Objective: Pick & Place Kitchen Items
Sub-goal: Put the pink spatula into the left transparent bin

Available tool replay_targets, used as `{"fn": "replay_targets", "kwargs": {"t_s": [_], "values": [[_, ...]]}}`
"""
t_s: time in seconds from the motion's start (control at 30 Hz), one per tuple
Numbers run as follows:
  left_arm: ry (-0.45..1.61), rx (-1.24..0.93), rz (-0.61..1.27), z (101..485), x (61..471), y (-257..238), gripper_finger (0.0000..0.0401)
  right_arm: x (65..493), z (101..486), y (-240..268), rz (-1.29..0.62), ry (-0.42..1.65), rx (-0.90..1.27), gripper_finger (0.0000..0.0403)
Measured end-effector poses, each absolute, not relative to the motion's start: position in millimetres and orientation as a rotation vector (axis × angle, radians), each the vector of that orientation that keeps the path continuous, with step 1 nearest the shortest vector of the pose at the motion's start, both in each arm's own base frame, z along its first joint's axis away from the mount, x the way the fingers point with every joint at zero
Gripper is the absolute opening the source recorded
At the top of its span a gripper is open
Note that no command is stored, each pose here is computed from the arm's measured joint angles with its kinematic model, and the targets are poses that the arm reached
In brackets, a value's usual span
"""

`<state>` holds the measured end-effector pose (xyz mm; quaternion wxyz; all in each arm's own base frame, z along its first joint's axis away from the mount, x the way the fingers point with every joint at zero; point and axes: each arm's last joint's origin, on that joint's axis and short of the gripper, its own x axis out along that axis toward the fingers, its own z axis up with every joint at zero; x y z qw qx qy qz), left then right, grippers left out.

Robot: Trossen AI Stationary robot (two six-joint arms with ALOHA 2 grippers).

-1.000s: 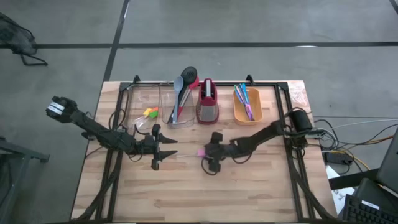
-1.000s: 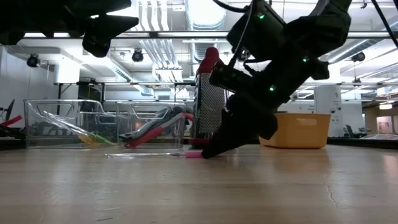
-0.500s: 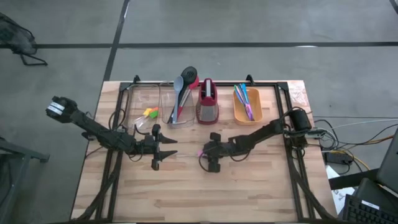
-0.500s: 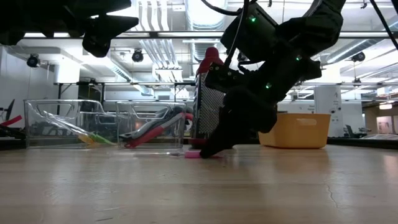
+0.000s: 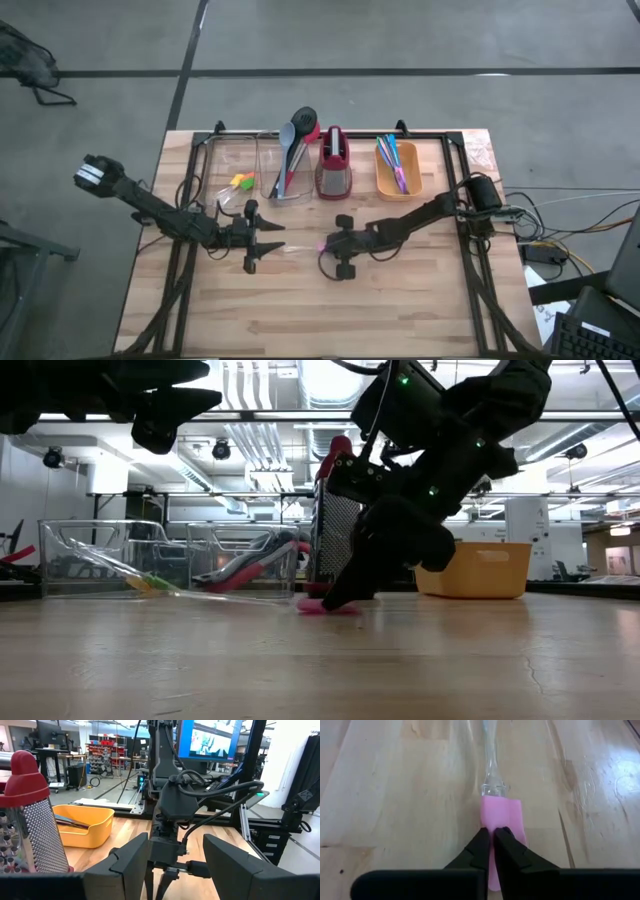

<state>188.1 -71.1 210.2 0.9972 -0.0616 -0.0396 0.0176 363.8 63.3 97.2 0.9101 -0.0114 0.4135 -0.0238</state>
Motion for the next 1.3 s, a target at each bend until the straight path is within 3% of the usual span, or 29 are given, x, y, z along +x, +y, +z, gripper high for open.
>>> {"fn": "replay_targets", "kwargs": {"t_s": [0.4, 0.83, 1.03, 1.3], "values": [[-0.080, -0.124, 0.035, 210, 188, -71, 0.0197, 358, 128, 82, -0.012, 0.795, -0.049, 0.0006], [-0.078, -0.123, 0.035, 210, 188, -71, 0.0197, 352, 125, 81, -0.052, 0.867, -0.025, 0.0013], [-0.073, -0.120, 0.035, 210, 188, -71, 0.0197, 352, 125, 81, -0.076, 0.867, 0.027, 0.0067], [-0.073, -0.122, 0.035, 210, 188, -71, 0.0197, 352, 125, 80, -0.100, 0.869, 0.069, 0.0187]]}}
